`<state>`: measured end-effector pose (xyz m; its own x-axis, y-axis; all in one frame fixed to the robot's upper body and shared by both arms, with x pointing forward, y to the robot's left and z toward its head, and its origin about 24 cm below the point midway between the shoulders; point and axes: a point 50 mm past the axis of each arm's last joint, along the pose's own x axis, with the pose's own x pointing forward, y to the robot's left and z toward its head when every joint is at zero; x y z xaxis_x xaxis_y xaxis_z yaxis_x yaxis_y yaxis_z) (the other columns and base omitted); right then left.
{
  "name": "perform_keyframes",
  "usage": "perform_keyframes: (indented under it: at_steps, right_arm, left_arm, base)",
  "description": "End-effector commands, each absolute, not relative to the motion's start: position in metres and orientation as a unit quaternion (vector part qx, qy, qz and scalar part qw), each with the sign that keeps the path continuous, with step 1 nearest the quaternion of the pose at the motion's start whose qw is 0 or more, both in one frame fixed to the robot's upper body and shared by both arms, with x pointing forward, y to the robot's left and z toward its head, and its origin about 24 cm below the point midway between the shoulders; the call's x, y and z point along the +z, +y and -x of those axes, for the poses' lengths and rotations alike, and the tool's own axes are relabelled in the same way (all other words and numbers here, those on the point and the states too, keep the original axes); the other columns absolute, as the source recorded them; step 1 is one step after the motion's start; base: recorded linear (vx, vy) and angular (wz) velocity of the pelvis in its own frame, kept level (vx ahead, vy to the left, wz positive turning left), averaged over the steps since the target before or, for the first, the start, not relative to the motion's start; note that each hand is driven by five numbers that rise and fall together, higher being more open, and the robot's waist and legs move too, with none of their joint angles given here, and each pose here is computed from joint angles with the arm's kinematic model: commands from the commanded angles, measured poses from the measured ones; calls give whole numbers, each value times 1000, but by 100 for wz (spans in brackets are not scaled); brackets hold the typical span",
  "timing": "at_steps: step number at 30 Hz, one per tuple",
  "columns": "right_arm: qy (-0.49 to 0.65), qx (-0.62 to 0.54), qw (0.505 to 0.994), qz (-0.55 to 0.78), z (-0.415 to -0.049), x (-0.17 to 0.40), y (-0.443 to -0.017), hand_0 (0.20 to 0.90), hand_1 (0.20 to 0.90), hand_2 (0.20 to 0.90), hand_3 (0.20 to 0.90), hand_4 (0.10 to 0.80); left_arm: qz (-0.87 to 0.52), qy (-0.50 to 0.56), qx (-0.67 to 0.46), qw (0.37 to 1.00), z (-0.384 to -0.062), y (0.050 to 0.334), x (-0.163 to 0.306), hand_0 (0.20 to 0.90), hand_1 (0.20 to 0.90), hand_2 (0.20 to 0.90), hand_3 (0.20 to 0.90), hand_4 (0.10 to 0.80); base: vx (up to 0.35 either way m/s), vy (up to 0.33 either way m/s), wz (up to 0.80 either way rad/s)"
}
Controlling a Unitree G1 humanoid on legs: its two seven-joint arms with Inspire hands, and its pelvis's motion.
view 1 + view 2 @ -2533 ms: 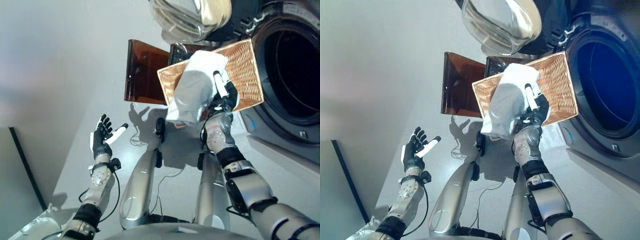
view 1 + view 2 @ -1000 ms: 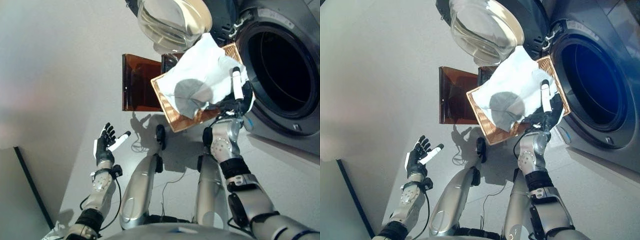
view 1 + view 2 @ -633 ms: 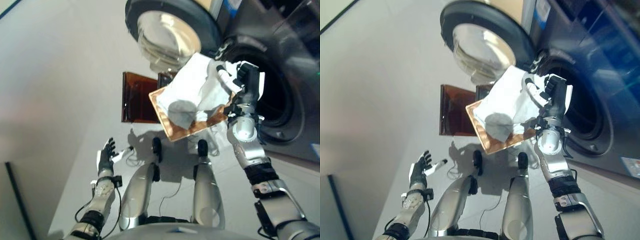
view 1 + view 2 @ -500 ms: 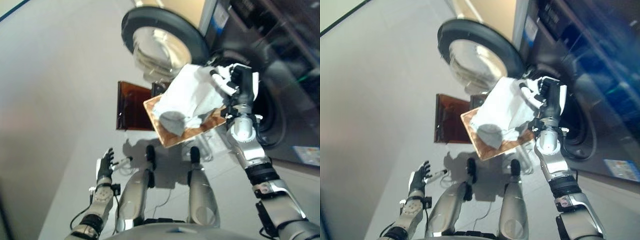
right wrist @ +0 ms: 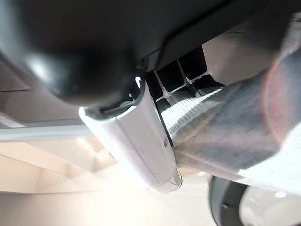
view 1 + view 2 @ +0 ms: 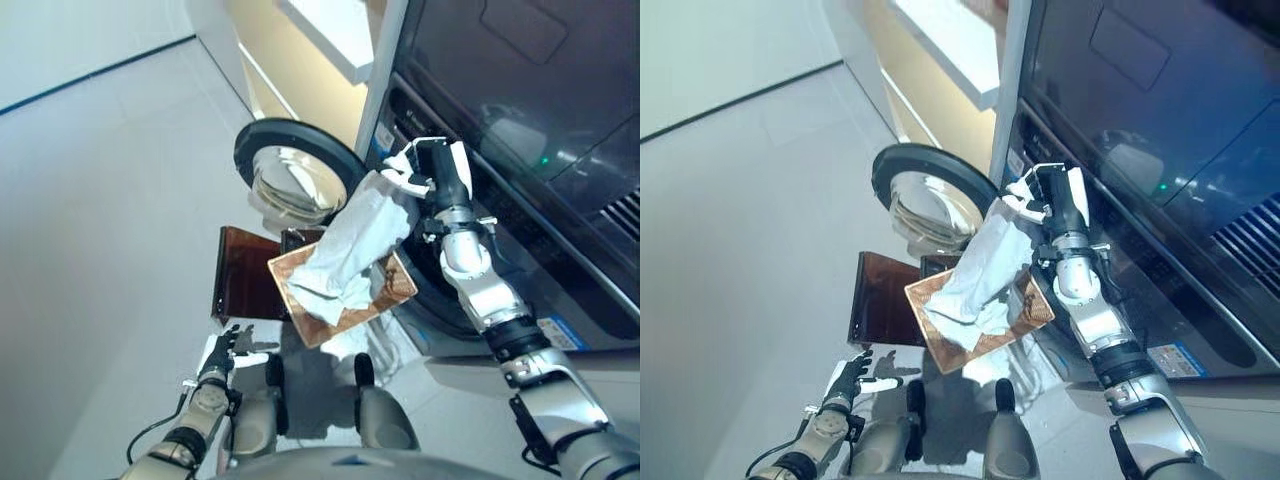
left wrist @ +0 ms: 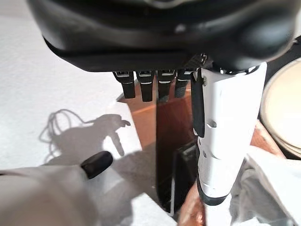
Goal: Pick up the clothes and place them into the washing machine
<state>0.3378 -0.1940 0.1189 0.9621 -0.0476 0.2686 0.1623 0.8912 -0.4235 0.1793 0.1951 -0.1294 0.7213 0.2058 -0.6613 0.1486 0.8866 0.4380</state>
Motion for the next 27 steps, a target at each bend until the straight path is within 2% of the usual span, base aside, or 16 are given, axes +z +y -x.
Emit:
perform_keyframes:
  at_steps: [1,15,27]
  right_arm:
    - [-259,-49,939,222,-350,183,-180,200,200,200,200,300]
    - [-316,-19,912,260,-359,232,-160,200,200,200,200,300]
    - [-372,-4,879,298,-366,286,-145,200,200,200,200,300]
  left_arm:
    - [-268,350,-30,897,-184,183,-128,900,900,900,900,800]
    - [-276,366,-46,888,-181,179,-133,900,900,900,900,800]
    - [-288,253,-48,922,-229,183,-96,900,900,900,900,800]
  base:
    - [66,37,-5]
    - [36,15,-5]
    - [4,-1,-3]
